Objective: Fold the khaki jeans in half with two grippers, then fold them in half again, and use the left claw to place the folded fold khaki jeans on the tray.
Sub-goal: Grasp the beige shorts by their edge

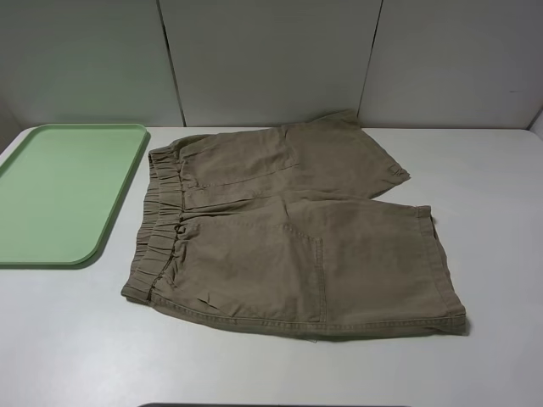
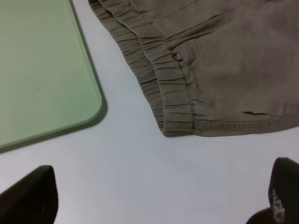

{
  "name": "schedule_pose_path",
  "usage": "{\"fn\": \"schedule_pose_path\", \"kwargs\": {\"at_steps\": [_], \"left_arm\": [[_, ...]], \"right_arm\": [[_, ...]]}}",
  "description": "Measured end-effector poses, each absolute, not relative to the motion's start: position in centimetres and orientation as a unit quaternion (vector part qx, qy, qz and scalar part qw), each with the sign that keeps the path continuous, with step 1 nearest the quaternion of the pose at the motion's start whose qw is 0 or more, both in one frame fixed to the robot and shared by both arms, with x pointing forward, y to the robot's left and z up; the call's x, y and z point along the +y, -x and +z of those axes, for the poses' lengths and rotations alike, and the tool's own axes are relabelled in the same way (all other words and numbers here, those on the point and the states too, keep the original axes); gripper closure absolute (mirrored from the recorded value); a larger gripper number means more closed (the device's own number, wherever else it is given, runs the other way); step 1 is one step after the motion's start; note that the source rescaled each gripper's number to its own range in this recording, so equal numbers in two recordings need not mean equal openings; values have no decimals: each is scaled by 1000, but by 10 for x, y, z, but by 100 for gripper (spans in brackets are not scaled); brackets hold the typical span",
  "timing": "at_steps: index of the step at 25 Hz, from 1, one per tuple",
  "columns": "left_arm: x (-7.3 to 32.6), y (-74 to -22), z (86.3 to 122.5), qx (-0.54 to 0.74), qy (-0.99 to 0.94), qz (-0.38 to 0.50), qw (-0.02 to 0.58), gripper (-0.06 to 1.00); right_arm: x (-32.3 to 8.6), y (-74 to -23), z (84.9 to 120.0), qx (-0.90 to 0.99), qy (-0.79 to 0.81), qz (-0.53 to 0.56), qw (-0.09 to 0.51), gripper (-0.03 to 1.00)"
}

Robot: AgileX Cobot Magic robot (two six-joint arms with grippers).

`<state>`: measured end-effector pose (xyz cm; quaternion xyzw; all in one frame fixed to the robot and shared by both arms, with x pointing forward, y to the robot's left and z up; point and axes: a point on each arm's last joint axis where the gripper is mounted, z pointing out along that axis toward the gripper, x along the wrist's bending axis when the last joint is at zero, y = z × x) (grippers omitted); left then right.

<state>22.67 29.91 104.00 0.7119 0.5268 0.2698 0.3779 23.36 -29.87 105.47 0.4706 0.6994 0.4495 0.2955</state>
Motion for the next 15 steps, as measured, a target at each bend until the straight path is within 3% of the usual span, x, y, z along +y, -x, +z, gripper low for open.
{"fn": "schedule_pose_path", "kwargs": {"at_steps": [15], "left_arm": [[299, -227, 1040, 527, -712, 270, 378, 1]], "right_arm": [[-299, -234, 1055, 699, -471, 450, 295, -3]]}}
